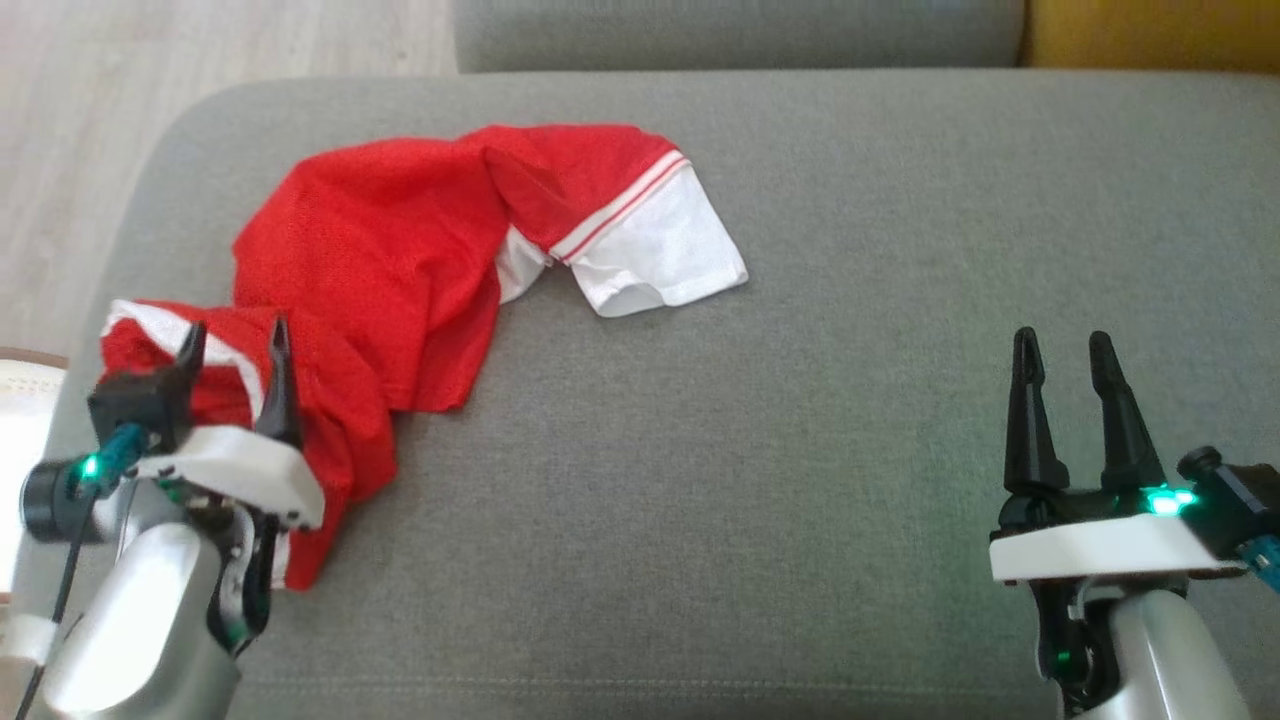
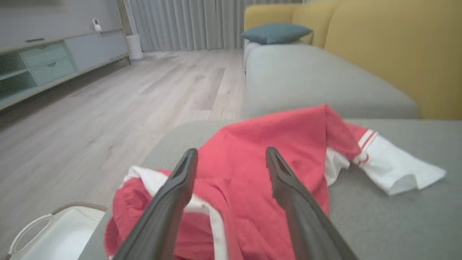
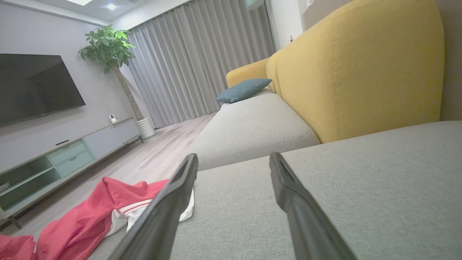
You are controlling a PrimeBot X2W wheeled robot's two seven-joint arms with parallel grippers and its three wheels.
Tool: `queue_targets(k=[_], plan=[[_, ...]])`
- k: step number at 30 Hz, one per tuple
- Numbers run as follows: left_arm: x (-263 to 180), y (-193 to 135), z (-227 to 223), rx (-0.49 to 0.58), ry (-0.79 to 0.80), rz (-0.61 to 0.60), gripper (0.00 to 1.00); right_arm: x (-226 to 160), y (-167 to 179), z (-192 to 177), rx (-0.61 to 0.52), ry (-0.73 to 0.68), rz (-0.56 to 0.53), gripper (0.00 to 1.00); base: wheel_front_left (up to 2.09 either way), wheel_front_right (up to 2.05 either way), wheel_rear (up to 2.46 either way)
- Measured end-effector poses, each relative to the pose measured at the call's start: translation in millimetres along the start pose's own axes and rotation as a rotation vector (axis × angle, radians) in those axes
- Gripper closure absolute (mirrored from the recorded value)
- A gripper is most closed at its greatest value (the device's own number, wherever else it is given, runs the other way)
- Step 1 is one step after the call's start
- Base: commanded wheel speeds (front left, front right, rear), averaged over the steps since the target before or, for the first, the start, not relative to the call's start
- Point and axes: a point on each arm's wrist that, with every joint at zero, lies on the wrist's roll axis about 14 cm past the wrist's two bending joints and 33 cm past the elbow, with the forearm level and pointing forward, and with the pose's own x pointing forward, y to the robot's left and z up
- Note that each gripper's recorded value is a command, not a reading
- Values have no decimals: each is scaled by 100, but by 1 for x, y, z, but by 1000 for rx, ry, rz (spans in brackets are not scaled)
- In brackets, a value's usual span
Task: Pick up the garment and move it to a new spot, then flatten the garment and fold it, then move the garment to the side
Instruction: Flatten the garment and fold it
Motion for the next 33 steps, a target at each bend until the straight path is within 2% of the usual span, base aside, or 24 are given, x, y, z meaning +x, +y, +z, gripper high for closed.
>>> queue_targets(k=[5, 8, 14, 18, 28, 33], plan=[[-9, -7, 58, -53, -196, 5, 0, 0, 10, 9, -1, -25, 29, 0, 0, 0, 0], [-22, -14, 78, -97, -267, 9, 0, -2, 16, 13, -2, -35, 42, 0, 0, 0, 0], [-59, -25, 56, -184, -232, 36, 0, -13, 17, 10, -3, -23, 43, 0, 0, 0, 0], [-70, -28, 42, -195, -203, 48, 0, -13, 17, 12, -4, -27, 44, 0, 0, 0, 0], [-62, -42, 36, -179, -187, 5, 0, -15, 10, 9, -3, -18, 22, 0, 0, 0, 0], [-40, -54, 20, -129, -115, -49, 0, -12, 1, 5, -3, -10, -2, 0, 0, 0, 0]])
